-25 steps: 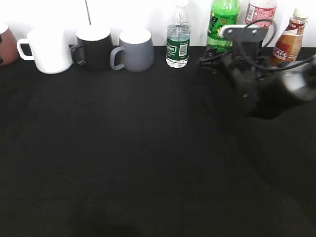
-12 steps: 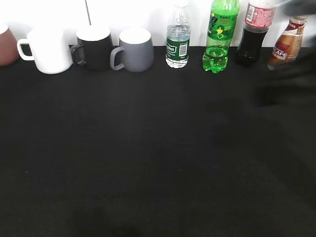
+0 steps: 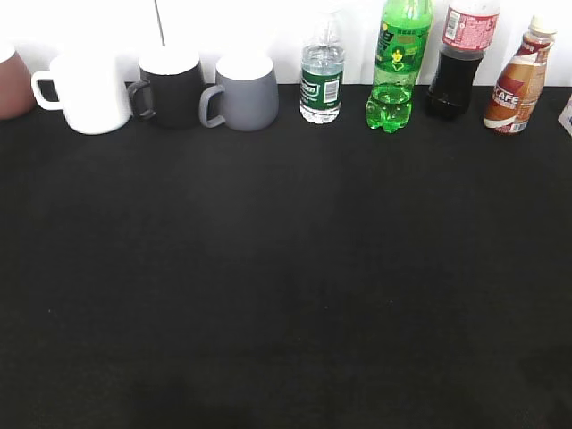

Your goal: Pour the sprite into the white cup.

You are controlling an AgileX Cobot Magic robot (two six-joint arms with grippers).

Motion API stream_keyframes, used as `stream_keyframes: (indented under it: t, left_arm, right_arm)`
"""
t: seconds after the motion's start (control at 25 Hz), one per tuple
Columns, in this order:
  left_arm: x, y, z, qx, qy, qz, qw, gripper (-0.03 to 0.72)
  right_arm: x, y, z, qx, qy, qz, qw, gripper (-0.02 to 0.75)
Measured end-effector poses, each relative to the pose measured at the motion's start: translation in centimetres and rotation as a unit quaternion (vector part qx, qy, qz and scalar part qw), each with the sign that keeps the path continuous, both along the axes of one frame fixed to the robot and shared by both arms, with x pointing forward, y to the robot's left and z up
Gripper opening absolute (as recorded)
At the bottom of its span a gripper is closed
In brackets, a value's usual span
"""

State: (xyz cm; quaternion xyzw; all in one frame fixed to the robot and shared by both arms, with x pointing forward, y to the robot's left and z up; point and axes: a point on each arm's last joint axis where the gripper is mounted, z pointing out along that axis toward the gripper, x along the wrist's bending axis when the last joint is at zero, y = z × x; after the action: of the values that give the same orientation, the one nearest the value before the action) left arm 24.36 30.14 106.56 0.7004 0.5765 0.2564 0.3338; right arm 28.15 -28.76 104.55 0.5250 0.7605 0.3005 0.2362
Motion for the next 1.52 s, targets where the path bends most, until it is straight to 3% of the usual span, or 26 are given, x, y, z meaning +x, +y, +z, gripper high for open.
stream_keyframes:
  t: [0.2,0.56,0.68,0.76,0.84,1.0,1.52]
  left_arm:
    - [0.4,-0.6,0.1,0.011,-0.034,-0.045,0.998,0.582]
    - [1.2,-0.8,-0.3,0.007,-0.056,-0.05,0.997,0.582]
    - [1.1,-0.7,-0.2,0.007,-0.062,-0.016,0.998,0.573]
    - [0.1,-0.5,-0.2,0.005,-0.091,0.015,0.996,0.538]
    - [-0.8,-0.4,-0.2,0.004,-0.119,0.04,0.992,0.501]
    - [-1.5,-0.4,-0.3,0.005,-0.14,0.056,0.989,0.47]
    - [-1.5,-0.4,-0.3,0.006,-0.14,0.073,0.987,0.352]
  right_arm:
    - [-0.1,0.3,0.0,0.014,-0.001,0.015,1.0,0.604]
    - [-0.1,0.4,0.0,0.014,-0.001,0.016,1.0,0.587]
    - [0.0,0.2,0.0,0.015,-0.001,-0.005,1.0,0.586]
    - [-0.1,-0.5,0.1,0.018,-0.01,-0.074,0.997,0.586]
    - [-1.4,-1.2,0.4,0.029,-0.058,-0.139,0.988,0.586]
    - [-4.6,-1.5,0.7,0.052,-0.158,-0.147,0.975,0.586]
    - [-4.7,-1.5,0.7,0.047,-0.163,-0.176,0.97,0.585]
